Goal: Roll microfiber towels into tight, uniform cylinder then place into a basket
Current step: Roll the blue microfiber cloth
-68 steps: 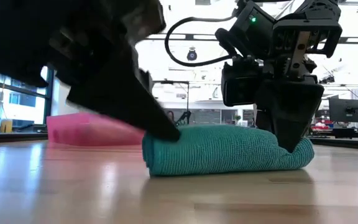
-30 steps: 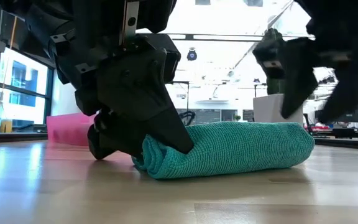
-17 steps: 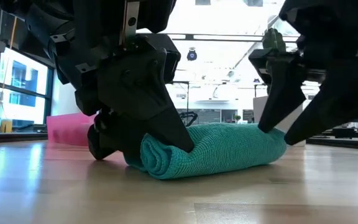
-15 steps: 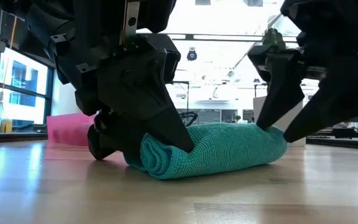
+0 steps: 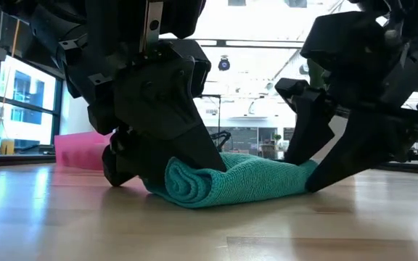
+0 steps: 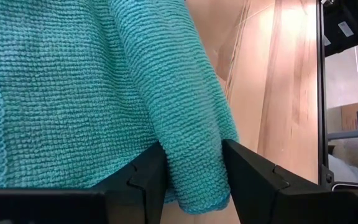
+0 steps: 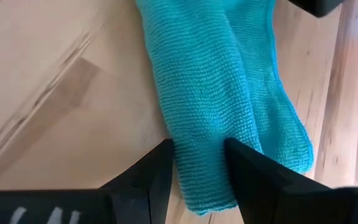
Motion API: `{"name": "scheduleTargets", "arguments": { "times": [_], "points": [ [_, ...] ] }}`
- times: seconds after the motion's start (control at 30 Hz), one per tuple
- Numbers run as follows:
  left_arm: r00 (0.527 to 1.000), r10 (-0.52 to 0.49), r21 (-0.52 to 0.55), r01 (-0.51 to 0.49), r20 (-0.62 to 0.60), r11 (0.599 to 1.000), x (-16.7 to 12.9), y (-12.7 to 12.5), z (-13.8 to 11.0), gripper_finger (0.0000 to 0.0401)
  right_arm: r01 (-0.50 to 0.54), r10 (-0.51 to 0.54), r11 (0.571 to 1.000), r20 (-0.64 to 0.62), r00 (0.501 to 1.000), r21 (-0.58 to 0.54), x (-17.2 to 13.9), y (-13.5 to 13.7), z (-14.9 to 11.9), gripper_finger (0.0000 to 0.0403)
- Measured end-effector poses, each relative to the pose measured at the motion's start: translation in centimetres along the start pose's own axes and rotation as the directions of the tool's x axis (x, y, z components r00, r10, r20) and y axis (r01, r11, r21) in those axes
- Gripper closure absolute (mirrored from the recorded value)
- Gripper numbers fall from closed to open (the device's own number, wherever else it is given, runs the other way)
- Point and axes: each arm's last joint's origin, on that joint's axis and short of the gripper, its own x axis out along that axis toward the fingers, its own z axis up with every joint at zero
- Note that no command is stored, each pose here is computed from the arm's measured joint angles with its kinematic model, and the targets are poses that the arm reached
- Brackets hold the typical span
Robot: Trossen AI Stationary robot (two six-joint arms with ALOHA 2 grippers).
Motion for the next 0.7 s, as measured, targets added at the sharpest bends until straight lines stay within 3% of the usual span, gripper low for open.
{"name": "scheduleTargets", "arguments": {
  "times": [0.13,0.3,0.4,0.57,0.7],
  "points": [
    [1.0,0.0,0.0,0.0,0.0,1.0,0.0,0.0,0.0,0.0259,-0.007,0.007,0.999,-0.005,1.0,-0.042,0.1,-0.1,-0.1,0.026],
    [1.0,-0.025,0.004,0.025,0.001,1.0,0.0,-0.1,0.0,0.0259,-0.034,0.034,0.999,-0.01,0.999,0.037,0.6,-0.6,-0.3,0.0269],
    [0.998,-0.056,0.029,0.056,0.008,0.998,0.0,-0.3,0.2,0.0259,-0.038,0.04,0.995,-0.022,0.999,0.096,0.7,-0.9,-0.4,0.03],
    [0.998,-0.067,0.015,0.067,-0.002,0.998,-0.2,-0.5,0.2,0.0259,-0.084,0.089,0.983,-0.025,0.996,0.162,0.8,-1.3,-0.6,0.0385],
    [0.997,-0.081,0.025,0.081,-0.006,0.996,-0.5,-0.7,0.4,0.0259,-0.139,0.144,0.973,-0.015,0.989,0.183,0.8,-1.2,-0.6,0.0387]
  ]
}}
